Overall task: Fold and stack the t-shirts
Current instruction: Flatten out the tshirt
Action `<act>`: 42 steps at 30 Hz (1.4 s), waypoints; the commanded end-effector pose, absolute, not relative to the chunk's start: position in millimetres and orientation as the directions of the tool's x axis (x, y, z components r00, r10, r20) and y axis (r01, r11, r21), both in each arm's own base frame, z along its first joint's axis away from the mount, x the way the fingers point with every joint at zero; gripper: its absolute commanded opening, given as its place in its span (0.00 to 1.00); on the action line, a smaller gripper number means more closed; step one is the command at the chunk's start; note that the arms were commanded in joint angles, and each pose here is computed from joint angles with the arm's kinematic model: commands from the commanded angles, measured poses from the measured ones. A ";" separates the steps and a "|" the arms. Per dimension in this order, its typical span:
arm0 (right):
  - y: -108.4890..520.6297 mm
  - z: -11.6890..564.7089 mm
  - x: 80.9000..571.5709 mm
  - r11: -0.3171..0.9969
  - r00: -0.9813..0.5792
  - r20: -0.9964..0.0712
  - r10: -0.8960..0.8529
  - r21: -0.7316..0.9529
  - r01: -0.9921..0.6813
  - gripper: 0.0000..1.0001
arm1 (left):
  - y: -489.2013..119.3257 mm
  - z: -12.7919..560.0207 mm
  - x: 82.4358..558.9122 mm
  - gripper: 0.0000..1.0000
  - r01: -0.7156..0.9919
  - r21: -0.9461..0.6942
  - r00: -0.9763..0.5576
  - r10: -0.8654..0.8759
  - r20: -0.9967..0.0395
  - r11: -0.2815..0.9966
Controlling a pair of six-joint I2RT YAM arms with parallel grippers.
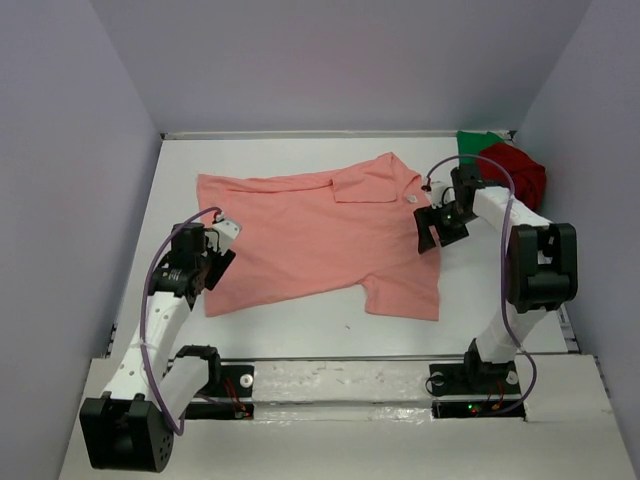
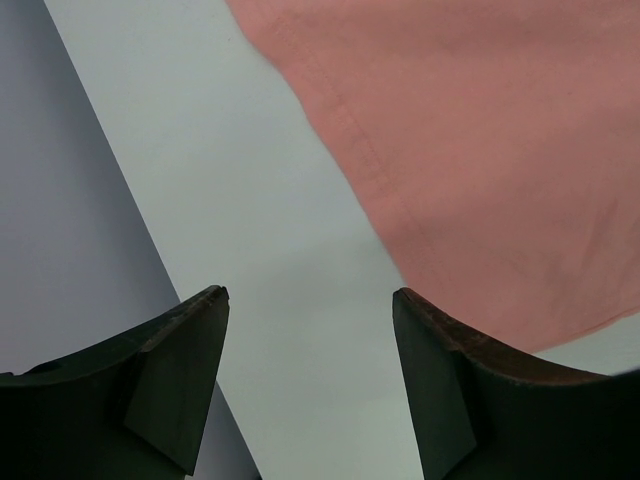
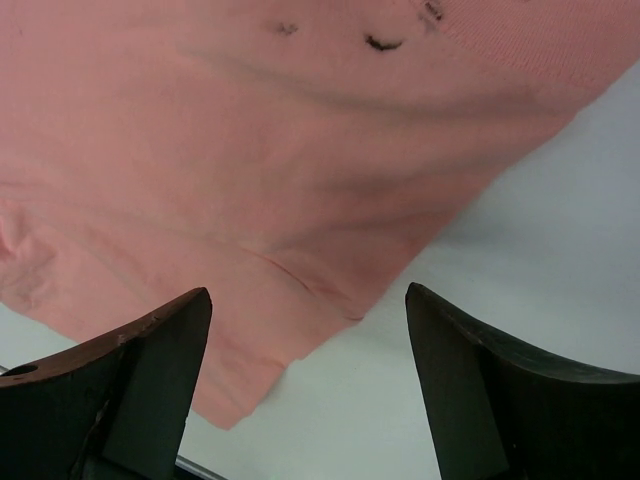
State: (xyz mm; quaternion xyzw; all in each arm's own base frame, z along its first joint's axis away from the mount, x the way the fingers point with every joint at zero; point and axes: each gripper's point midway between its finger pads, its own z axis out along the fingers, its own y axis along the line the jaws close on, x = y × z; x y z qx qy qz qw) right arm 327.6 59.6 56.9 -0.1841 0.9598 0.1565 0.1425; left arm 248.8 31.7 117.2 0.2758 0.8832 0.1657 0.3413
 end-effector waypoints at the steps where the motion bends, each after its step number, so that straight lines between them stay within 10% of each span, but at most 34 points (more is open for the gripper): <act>1: 59.0 61.9 350.4 0.892 -0.882 -0.374 -0.286 0.233 -0.388 0.83 | 38.2 114.7 244.4 0.76 0.380 0.489 -0.639 0.605 -0.475 0.785; 19: 34.8 19.7 327.3 0.929 -0.940 -0.238 -0.244 0.219 -0.297 0.68 | 42.3 127.1 247.5 0.72 0.398 0.492 -0.662 0.613 -0.431 0.775; 25: 39.6 17.3 322.5 0.922 -0.945 -0.222 -0.241 0.252 -0.294 0.30 | 42.4 129.8 248.0 0.65 0.409 0.488 -0.667 0.617 -0.417 0.771; 35: 45.6 23.4 314.3 0.906 -0.943 -0.217 -0.253 0.289 -0.309 0.00 | 44.2 123.9 236.9 0.55 0.458 0.466 -0.691 0.633 -0.349 0.757; 42: 46.1 24.4 316.5 0.905 -0.941 -0.227 -0.251 0.289 -0.311 0.00 | 32.1 98.1 210.1 0.64 0.563 0.321 -0.725 0.642 -0.250 0.761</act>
